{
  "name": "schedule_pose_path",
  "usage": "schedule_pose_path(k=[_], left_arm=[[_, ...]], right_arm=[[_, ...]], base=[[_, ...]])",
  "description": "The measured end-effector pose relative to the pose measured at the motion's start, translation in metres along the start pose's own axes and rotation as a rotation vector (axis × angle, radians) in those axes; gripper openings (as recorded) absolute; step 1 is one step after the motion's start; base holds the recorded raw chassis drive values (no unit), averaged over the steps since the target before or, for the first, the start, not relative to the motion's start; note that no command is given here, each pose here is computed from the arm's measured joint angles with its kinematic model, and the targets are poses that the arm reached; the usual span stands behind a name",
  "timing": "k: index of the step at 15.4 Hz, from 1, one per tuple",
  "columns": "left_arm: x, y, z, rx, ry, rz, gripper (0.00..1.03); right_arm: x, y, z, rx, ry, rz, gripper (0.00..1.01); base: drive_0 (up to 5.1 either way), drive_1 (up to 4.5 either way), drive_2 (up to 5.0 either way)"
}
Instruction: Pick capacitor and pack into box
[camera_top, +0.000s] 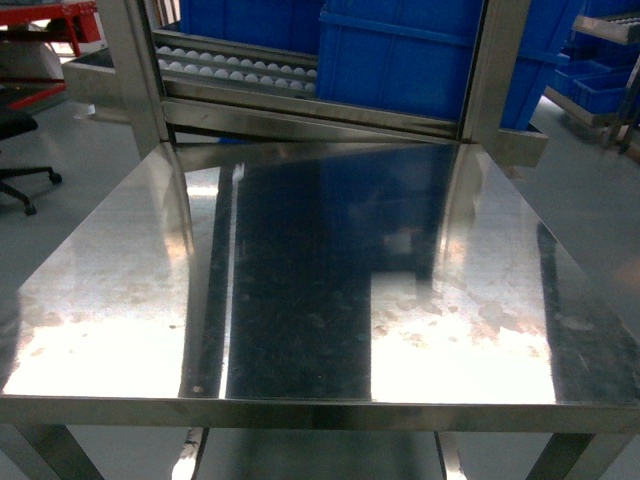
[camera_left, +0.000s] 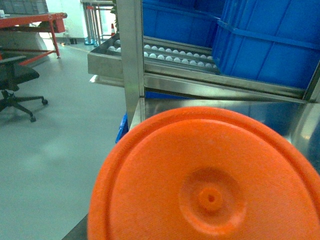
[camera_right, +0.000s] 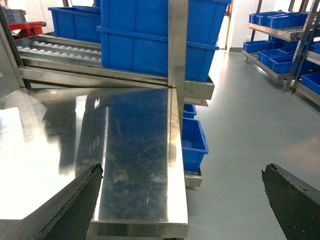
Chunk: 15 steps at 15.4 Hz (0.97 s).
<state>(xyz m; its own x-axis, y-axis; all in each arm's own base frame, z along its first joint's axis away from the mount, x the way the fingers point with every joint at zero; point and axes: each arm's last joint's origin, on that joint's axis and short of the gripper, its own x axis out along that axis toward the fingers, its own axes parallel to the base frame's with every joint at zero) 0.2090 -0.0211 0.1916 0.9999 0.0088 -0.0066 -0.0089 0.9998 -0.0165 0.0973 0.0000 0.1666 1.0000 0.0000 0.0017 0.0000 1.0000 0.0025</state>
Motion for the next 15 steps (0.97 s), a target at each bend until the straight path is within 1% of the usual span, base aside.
schedule_pose_path(k=[2,4,5,6,8,9,10,11,12,13,15], left_arm=[[-0.018,0.006,-0.008,0.001,0.012,-0.009,0.43],[-0.032,0.010,-0.012,0.001,0.005,-0.006,0.43],[-0.038,0.019,-0.014,0.002,0.011,-0.015,0.43],[-0.044,0.023,-0.016,0.002,0.011,0.007,0.43],[-0.053,0.022,-0.018,0.002,0.003,-0.009,0.43],[-0.058,0.022,-0.024,0.002,-0.016,-0.010,0.43],[-0.062,0.022,-0.031,0.003,0.025,-0.009,0.43],[-0.065,0.022,-0.030,0.002,0.025,-0.009,0.43],[-0.069,0.022,-0.026,0.003,-0.004,-0.010,0.43],[-0.072,0.022,-0.024,0.003,-0.010,-0.010,0.43],[-0.077,0.022,-0.024,0.003,-0.004,-0.010,0.43]], right_arm=[[0.000,0.000,0.000,0.000,0.000,0.000,0.98],[0.000,0.000,0.000,0.000,0.000,0.000,0.98],[0.000,0.000,0.000,0.000,0.000,0.000,0.98],[0.000,0.000,0.000,0.000,0.000,-0.001,0.98],[0.000,0.000,0.000,0.000,0.000,0.000,0.98],[0.000,0.000,0.000,0.000,0.000,0.000,0.98],[0.000,0.000,0.000,0.000,0.000,0.000,0.98],[0.000,0.000,0.000,0.000,0.000,0.000,0.98],[0.000,0.000,0.000,0.000,0.000,0.000,0.98],[0.000,0.000,0.000,0.000,0.000,0.000,0.98],[0.000,0.000,0.000,0.000,0.000,0.000,0.98]], base=[[0.0,0.00,0.0],[0.0,0.00,0.0],[0.0,0.00,0.0],[0.0,0.00,0.0],[0.0,0.00,0.0],[0.0,0.00,0.0],[0.0,0.00,0.0],[0.0,0.00,0.0],[0.0,0.00,0.0],[0.0,0.00,0.0],[0.0,0.00,0.0]])
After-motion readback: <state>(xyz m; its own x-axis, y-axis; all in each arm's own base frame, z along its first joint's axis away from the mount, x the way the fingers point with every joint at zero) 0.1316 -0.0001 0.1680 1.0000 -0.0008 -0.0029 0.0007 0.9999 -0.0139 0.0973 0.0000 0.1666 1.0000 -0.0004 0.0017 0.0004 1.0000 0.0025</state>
